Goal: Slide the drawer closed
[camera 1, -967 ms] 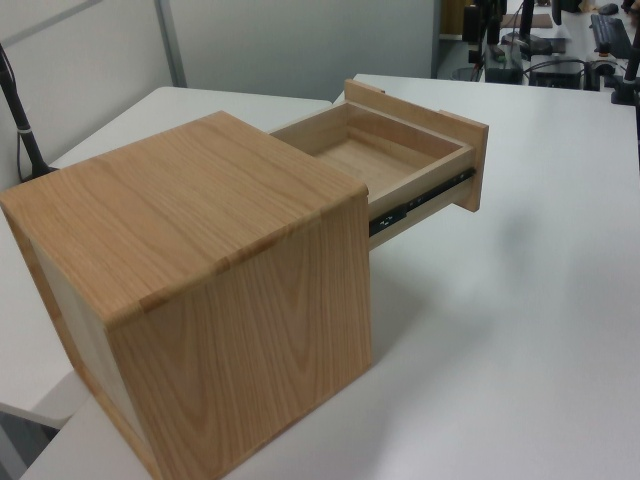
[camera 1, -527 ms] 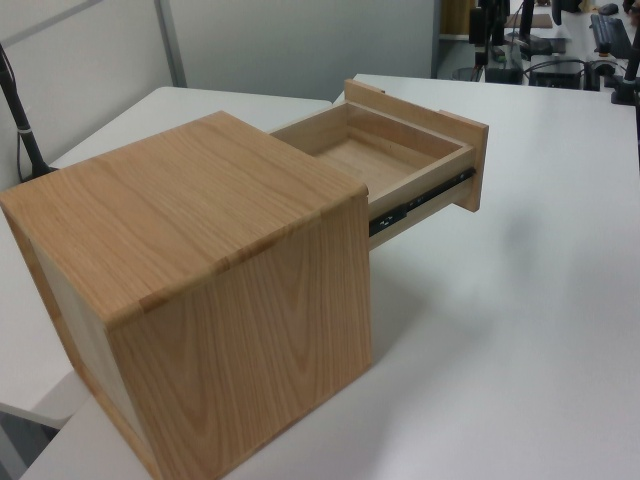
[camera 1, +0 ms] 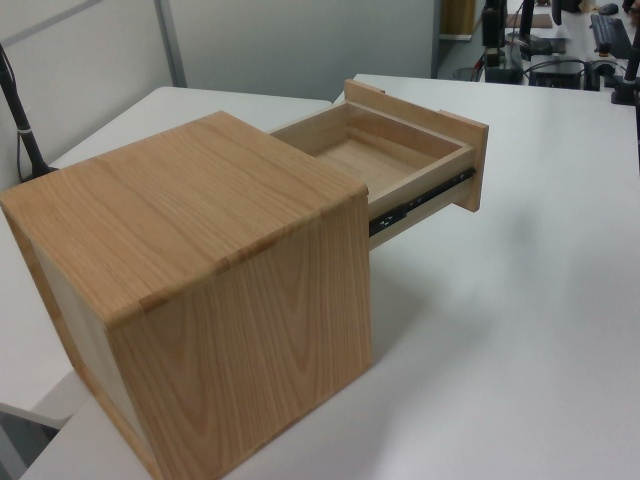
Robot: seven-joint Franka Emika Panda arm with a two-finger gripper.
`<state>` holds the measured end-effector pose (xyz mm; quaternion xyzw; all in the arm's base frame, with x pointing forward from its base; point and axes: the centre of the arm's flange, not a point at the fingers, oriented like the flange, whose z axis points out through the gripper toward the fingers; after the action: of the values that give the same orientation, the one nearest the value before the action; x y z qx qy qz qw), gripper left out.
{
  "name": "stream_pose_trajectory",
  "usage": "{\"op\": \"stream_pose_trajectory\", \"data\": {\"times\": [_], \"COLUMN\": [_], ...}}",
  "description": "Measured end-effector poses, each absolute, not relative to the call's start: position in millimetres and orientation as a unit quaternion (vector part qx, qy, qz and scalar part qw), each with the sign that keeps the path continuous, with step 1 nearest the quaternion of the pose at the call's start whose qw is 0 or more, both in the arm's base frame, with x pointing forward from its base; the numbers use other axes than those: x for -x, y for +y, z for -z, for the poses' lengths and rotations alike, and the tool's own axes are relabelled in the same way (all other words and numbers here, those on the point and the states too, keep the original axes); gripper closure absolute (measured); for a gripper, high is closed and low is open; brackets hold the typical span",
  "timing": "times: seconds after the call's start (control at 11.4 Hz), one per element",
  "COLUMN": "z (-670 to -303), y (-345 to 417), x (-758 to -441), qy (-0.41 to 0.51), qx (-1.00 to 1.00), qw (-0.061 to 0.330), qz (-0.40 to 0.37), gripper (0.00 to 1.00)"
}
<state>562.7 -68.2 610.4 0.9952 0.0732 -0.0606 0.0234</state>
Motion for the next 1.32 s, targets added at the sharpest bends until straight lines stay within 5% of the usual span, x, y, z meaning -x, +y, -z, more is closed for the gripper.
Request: {"op": "stream_pose_trajectory", "data": {"times": [0.35, 0.53, 0.62, 0.97, 1.05, 1.32], "z": [-605.4, -597.6, -595.3, -580.2, -571.7, -550.7], "y": [-73.5, -72.6, -70.1, -32.8, -20.1, 14.7], "x": [-560.4, -564.1, -565.5, -580.8, -587.5, -604.0], "qy": [0.301, 0.393, 0.414, 0.458, 0.468, 0.478], "qx": [-0.949, -0.914, -0.904, -0.883, -0.878, -0.874], "qw": [0.024, 0.015, 0.012, 0.018, 0.021, 0.018], "qz": [0.090, 0.099, 0.102, 0.099, 0.098, 0.082], "gripper": [0.00, 0.08, 0.17, 0.82, 0.91, 0.91]}}
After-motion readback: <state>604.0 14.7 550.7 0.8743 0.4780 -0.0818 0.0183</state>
